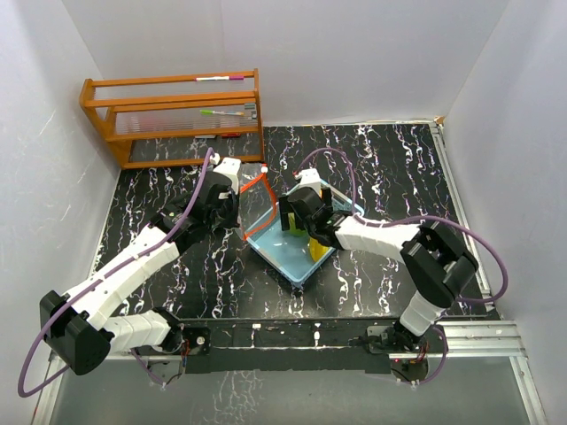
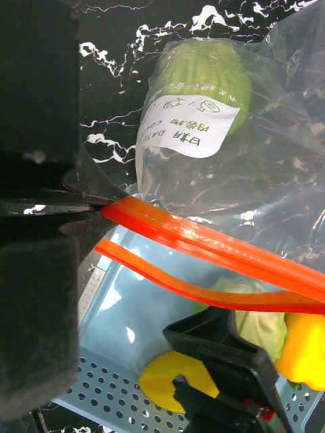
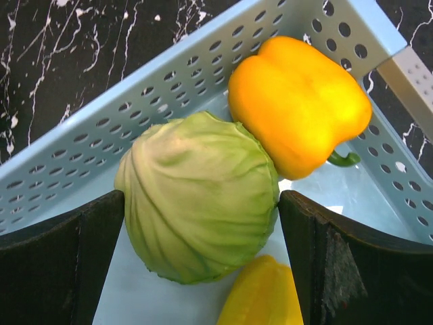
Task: Place the food in the zip-top bag and seal the zipper
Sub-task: Pick up the fake vegetable from the bin, then place the fake vegetable in the zipper food storage bag.
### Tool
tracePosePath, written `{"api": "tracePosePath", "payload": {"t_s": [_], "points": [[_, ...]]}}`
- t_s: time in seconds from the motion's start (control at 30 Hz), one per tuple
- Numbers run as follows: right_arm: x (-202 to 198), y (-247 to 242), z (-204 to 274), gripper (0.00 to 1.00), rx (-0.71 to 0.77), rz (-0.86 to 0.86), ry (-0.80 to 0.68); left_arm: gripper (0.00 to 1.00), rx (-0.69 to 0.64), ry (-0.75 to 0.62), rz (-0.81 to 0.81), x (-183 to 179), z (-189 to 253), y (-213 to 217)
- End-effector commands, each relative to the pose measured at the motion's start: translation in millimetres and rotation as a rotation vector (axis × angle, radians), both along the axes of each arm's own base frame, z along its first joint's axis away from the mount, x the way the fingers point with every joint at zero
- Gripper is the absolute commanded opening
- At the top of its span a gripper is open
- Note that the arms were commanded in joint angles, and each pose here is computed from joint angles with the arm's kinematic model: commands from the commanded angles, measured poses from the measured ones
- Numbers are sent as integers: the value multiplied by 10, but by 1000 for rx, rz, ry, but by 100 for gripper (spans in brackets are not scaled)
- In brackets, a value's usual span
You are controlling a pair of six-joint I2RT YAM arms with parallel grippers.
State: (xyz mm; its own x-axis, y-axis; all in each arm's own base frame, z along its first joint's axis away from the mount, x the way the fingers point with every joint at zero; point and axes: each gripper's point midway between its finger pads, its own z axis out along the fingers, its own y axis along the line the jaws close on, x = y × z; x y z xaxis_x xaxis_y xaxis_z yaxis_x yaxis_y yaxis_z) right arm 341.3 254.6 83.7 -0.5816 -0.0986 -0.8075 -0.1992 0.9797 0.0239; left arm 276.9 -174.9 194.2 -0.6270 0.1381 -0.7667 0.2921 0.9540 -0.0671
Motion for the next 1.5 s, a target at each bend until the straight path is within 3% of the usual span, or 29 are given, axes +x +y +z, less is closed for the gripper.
{"api": "tracePosePath", "payload": {"t_s": [0.0, 0.1, 0.3, 0.33, 0.37, 0.57, 0.83, 1.07, 1.33, 1.47], "points": [[221, 60, 26, 100, 54, -22, -17, 0, -12, -15, -1, -28, 38, 34], [185, 116, -95, 91, 67, 10, 7, 0, -11, -16, -1, -22, 35, 34], [65, 79, -3, 19, 91, 27, 17, 0, -6, -13, 3, -28, 40, 50], [40, 56, 67, 10, 99, 28, 12, 0, -6, -16, 3, -28, 49, 49], [11, 45, 153, 8, 111, 31, 3, 0, -5, -16, 6, -26, 49, 57], [-243, 53, 947, 8, 251, 130, -95, 0, 8, -13, 9, 8, 41, 52], [-642, 240, 1736, 8, 394, 412, -218, 0, -3, -18, 3, 51, 85, 5], [-694, 662, 1714, 8, 451, 605, -190, 0, -4, -18, 3, 43, 112, 9], [-398, 989, 1829, 8, 547, 589, -244, 0, -14, -13, 2, -1, 99, 23], [-117, 1090, 1880, 8, 586, 499, -278, 0, -20, -7, 0, -23, 73, 22]]}}
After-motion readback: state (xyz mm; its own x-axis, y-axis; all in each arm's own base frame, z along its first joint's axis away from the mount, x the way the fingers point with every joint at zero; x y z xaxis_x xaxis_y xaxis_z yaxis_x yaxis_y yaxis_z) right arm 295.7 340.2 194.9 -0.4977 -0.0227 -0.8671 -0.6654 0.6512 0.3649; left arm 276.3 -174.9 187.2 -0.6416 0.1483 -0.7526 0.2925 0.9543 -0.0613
